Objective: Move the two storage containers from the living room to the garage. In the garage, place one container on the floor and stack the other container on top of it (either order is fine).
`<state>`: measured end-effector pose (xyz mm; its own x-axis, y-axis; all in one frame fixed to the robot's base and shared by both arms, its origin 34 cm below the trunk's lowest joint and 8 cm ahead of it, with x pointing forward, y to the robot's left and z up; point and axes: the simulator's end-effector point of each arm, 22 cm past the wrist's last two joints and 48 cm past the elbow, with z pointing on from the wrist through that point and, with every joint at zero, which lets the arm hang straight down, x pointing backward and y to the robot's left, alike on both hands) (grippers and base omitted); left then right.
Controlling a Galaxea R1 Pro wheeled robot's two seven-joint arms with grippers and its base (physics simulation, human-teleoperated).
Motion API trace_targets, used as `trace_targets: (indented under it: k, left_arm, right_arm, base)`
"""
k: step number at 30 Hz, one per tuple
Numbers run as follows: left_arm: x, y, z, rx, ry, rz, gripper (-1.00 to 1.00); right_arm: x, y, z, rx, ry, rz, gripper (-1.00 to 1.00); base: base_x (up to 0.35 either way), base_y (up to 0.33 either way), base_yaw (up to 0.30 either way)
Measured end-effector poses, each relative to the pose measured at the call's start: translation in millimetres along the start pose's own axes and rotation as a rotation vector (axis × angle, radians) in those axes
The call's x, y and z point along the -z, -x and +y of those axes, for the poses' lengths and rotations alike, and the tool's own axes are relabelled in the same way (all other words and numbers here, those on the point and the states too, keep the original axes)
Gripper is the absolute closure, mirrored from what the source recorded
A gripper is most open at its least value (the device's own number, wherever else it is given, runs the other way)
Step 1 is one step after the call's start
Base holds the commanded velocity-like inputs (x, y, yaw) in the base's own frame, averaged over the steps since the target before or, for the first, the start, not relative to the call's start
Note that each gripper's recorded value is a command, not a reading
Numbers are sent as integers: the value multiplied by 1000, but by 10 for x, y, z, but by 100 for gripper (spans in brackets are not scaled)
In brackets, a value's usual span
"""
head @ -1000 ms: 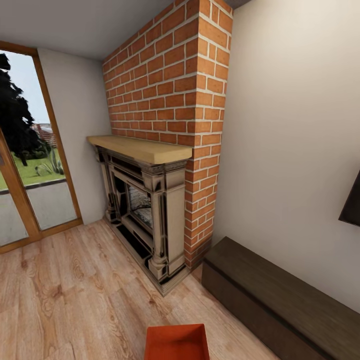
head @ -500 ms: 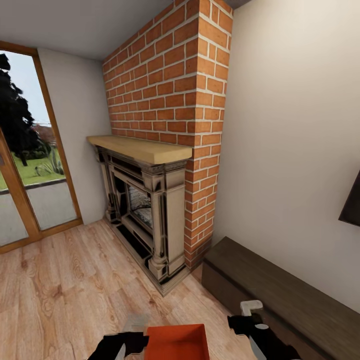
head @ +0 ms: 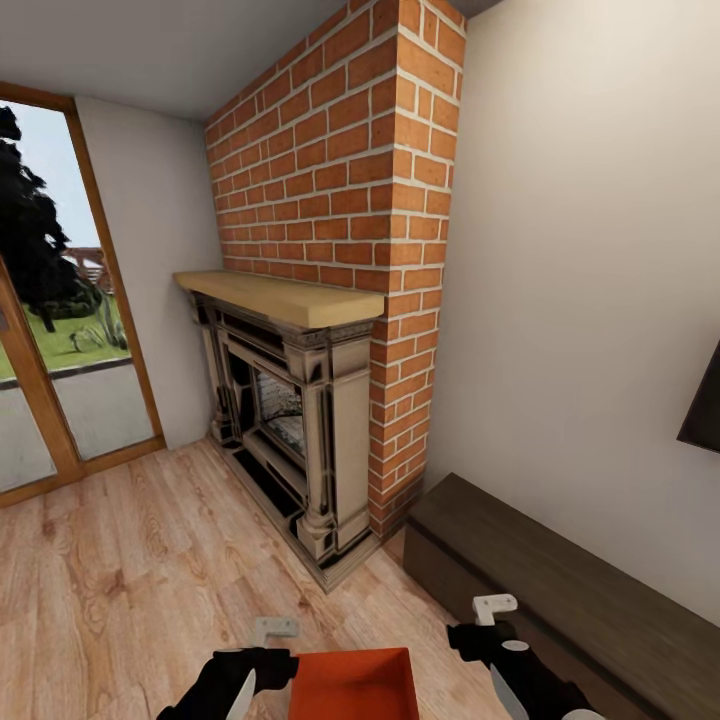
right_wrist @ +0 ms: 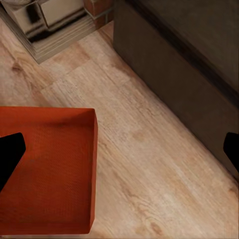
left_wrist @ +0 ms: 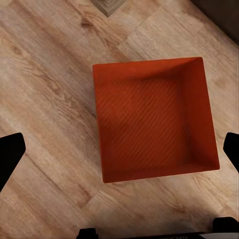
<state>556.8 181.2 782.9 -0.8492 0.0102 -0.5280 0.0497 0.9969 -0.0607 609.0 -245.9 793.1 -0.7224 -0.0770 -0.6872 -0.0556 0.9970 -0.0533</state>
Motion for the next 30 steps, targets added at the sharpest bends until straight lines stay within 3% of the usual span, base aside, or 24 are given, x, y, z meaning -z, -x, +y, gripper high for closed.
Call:
trace_targets:
  k: [30]
  left_arm:
    - [-217,10,22,0,2,-17,-100]
  right_arm:
    - [-207,-64,29,-2,3,-4,-100]
  base:
    - [0,0,0]
